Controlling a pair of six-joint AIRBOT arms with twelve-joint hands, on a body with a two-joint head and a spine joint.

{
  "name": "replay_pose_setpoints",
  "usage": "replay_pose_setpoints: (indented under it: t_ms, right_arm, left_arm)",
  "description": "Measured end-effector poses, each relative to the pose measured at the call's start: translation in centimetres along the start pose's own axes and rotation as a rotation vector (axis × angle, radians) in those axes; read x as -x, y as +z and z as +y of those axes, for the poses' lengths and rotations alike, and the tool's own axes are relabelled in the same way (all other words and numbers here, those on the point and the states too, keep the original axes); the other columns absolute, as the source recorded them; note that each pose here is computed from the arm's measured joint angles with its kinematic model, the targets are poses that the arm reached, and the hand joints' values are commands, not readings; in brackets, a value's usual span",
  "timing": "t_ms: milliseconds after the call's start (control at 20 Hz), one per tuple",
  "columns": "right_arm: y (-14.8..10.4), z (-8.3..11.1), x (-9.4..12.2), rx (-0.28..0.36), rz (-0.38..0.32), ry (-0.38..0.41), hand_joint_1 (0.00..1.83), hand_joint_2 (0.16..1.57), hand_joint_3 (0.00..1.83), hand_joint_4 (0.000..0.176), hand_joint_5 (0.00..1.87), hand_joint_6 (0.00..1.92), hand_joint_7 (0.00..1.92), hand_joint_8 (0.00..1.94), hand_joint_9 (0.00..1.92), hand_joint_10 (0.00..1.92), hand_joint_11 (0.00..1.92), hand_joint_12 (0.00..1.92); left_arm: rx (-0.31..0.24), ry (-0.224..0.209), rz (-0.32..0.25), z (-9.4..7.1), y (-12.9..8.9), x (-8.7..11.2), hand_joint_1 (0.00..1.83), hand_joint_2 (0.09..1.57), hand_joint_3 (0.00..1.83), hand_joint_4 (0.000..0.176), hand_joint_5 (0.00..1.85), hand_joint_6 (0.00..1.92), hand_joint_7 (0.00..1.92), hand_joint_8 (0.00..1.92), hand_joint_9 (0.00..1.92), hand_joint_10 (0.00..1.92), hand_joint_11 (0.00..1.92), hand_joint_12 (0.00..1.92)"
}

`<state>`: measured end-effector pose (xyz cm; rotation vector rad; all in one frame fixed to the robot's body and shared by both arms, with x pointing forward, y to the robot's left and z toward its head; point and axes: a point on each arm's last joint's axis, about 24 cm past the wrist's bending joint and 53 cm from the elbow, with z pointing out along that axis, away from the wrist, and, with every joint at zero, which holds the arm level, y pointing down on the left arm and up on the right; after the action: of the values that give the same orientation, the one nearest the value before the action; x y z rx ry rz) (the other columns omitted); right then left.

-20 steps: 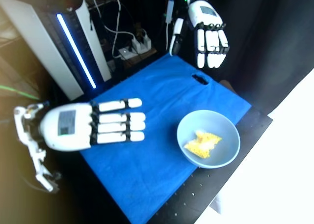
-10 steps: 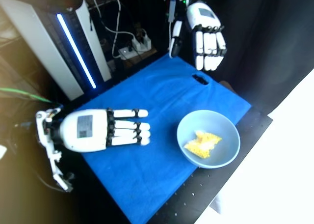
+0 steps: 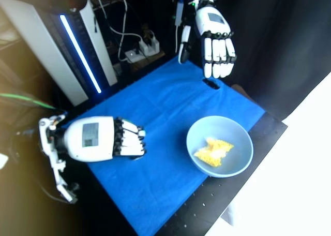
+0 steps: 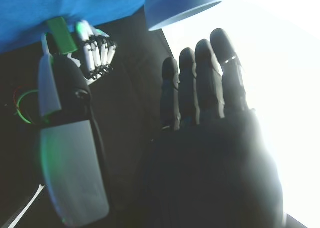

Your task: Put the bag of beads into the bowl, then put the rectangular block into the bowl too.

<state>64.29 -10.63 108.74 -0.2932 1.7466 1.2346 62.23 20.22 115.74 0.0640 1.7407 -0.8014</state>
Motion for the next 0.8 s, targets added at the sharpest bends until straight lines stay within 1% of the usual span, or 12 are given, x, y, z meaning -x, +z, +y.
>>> replay_pose_setpoints:
  t_ms: [50, 100, 200, 300, 400, 450, 500, 550, 600, 650, 700, 800]
  right_arm:
    - [0.0, 0.1, 0.1, 0.003, -0.002, 0.001, 1.18, 1.05, 0.0, 0.0, 1.13, 0.71, 0.94, 1.91, 0.98, 1.91, 0.9, 1.92]
    - [0.0, 0.1, 0.1, 0.003, -0.004, 0.001, 1.18, 1.05, 0.0, 0.0, 1.14, 0.7, 1.01, 1.93, 1.08, 1.92, 1.0, 1.92]
    - [0.0, 0.1, 0.2, 0.002, -0.006, 0.002, 1.16, 1.06, 0.0, 0.0, 1.1, 0.77, 0.99, 1.94, 1.15, 1.92, 1.11, 1.92]
    - [0.2, 0.3, 0.5, 0.009, -0.011, -0.003, 1.17, 1.07, 0.0, 0.0, 1.09, 0.78, 0.95, 1.94, 1.07, 1.92, 1.06, 1.92]
    - [0.9, 1.7, 1.9, 0.043, -0.039, -0.011, 1.18, 1.06, 0.0, 0.0, 1.11, 0.75, 0.93, 1.91, 1.05, 1.92, 1.07, 1.92]
    - [1.0, 3.1, 3.6, 0.084, -0.074, -0.023, 1.18, 1.06, 0.0, 0.0, 1.11, 0.75, 0.93, 1.91, 1.05, 1.92, 1.07, 1.92]
    - [0.9, 3.8, 4.5, 0.109, -0.094, -0.032, 1.18, 1.06, 0.0, 0.0, 1.11, 0.75, 0.95, 1.81, 1.01, 1.92, 1.04, 1.92]
    - [0.9, 4.7, 6.2, 0.136, -0.132, -0.045, 1.18, 1.06, 0.0, 0.0, 1.09, 0.79, 1.01, 1.29, 1.0, 1.46, 0.84, 1.64]
    - [1.0, 5.0, 7.3, 0.146, -0.154, -0.054, 1.18, 1.06, 0.0, 0.0, 1.1, 0.77, 1.07, 1.06, 1.02, 1.29, 0.82, 1.54]
    - [1.2, 5.4, 8.6, 0.157, -0.178, -0.072, 1.26, 1.08, 0.0, 0.0, 1.08, 0.6, 1.08, 1.07, 1.02, 1.07, 0.8, 1.37]
    - [1.3, 5.7, 10.0, 0.168, -0.199, -0.1, 1.27, 1.07, 0.0, 0.0, 1.12, 0.51, 1.08, 1.08, 1.0, 0.93, 0.72, 1.3]
    - [2.1, 5.6, 12.5, 0.173, -0.253, -0.126, 1.28, 1.07, 0.0, 0.0, 1.18, 0.4, 1.04, 1.13, 0.92, 0.94, 0.59, 1.38]
  left_arm:
    - [0.006, 0.0, 0.008, 0.2, 0.0, -0.2, 0.99, 0.91, 0.0, 0.012, 0.36, 0.0, 0.31, 0.0, 0.23, 0.01, 0.0, 0.68]
    - [0.008, -0.001, 0.009, 0.2, -0.1, -0.2, 0.98, 0.92, 0.0, 0.006, 0.36, 0.0, 0.3, 0.0, 0.22, 0.01, 0.0, 0.69]
    - [0.012, -0.002, 0.012, 0.4, -0.1, -0.4, 0.93, 0.93, 0.0, 0.031, 0.34, 0.0, 0.29, 0.0, 0.23, 0.0, 0.0, 0.64]
    - [0.014, -0.005, 0.012, 0.4, -0.1, -0.4, 0.92, 0.93, 0.0, 0.028, 0.34, 0.0, 0.3, 0.0, 0.24, 0.01, 0.0, 0.66]
    - [0.015, -0.005, 0.012, 0.4, -0.1, -0.4, 0.91, 0.93, 0.0, 0.036, 0.35, 0.0, 0.3, 0.0, 0.25, 0.01, 0.0, 0.69]
    - [0.013, -0.004, 0.012, 0.4, -0.2, -0.5, 0.91, 0.93, 0.0, 0.038, 0.35, 0.0, 0.3, 0.0, 0.25, 0.01, 0.0, 0.7]
    - [0.013, -0.006, 0.015, 0.4, -0.2, -0.6, 0.89, 0.93, 0.0, 0.05, 0.35, 0.0, 0.31, 0.0, 0.25, 0.0, 0.0, 0.66]
    - [0.017, -0.012, 0.013, 0.5, -0.1, -0.6, 0.89, 0.93, 0.0, 0.051, 0.34, 0.0, 0.32, 0.0, 0.26, 0.0, 0.0, 0.68]
    - [0.018, -0.012, 0.013, 0.5, -0.1, -0.6, 0.89, 0.93, 0.0, 0.051, 0.34, 0.0, 0.32, 0.0, 0.26, 0.01, 0.0, 0.69]
    - [0.016, -0.011, 0.012, 0.5, -0.1, -0.6, 0.87, 0.93, 0.0, 0.051, 0.34, 0.0, 0.32, 0.0, 0.28, 0.01, 0.0, 0.75]
    - [0.014, -0.012, 0.012, 0.4, -0.1, -0.7, 0.87, 0.93, 0.0, 0.054, 0.33, 0.0, 0.31, 0.0, 0.28, 0.01, 0.0, 0.75]
    - [0.018, -0.013, 0.015, 0.6, -0.1, -0.7, 0.86, 0.92, 0.0, 0.055, 0.32, 0.0, 0.3, 0.0, 0.28, 0.0, 0.0, 0.72]
